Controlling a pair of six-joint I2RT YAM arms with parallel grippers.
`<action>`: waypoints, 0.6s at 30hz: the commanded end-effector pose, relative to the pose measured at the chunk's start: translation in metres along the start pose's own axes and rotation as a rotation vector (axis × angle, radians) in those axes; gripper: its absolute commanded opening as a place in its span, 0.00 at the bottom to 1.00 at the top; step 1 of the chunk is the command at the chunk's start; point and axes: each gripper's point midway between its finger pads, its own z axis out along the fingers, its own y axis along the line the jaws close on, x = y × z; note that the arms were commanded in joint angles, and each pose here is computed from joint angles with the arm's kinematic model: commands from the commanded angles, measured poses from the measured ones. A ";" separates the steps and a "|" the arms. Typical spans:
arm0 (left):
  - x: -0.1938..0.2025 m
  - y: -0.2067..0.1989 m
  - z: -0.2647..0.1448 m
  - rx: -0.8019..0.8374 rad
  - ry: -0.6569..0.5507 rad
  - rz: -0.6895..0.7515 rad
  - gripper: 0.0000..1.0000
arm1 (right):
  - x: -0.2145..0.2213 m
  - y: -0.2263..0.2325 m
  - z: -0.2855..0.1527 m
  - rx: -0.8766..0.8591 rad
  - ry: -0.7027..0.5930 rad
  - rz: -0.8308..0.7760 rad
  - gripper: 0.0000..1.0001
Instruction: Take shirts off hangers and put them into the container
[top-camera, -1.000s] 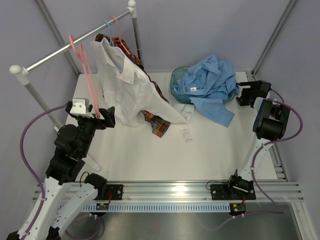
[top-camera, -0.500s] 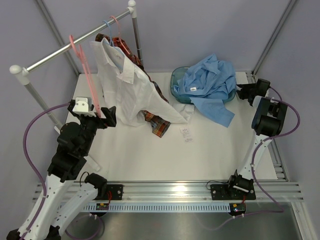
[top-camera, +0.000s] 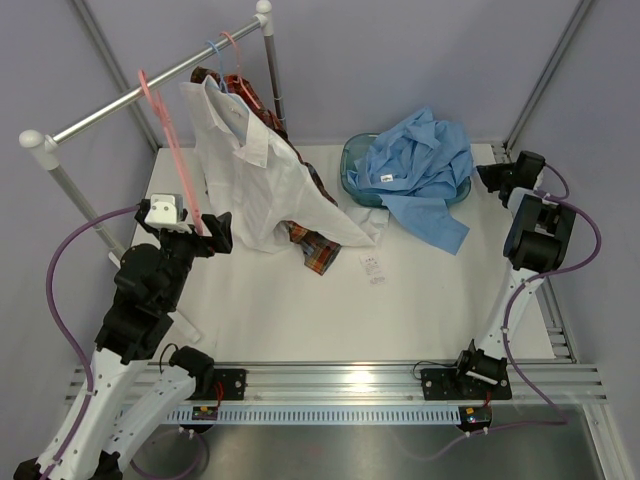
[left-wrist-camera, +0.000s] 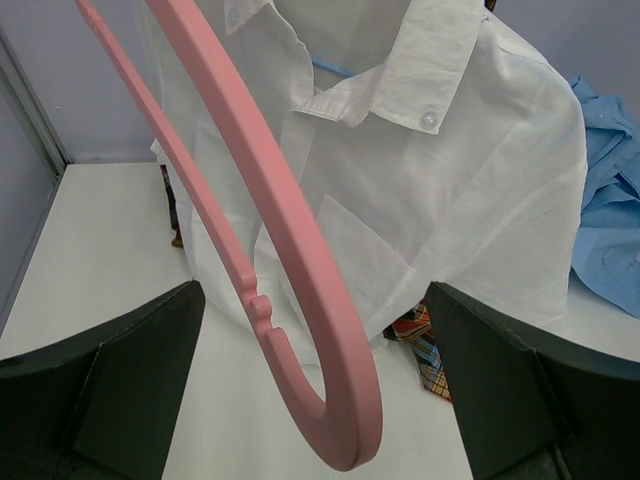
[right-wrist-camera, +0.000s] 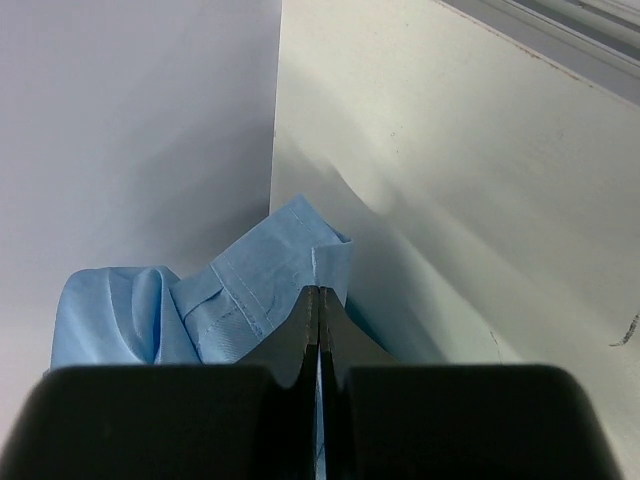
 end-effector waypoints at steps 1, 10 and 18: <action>-0.008 0.000 0.005 -0.002 -0.038 -0.006 0.99 | -0.015 0.073 -0.027 -0.174 -0.044 -0.102 0.00; -0.011 0.000 0.003 0.002 -0.048 -0.013 0.99 | 0.027 0.167 -0.081 -0.407 0.014 -0.386 0.00; -0.015 0.000 0.001 0.005 -0.060 -0.019 0.99 | 0.139 0.175 -0.079 -0.404 0.208 -0.683 0.00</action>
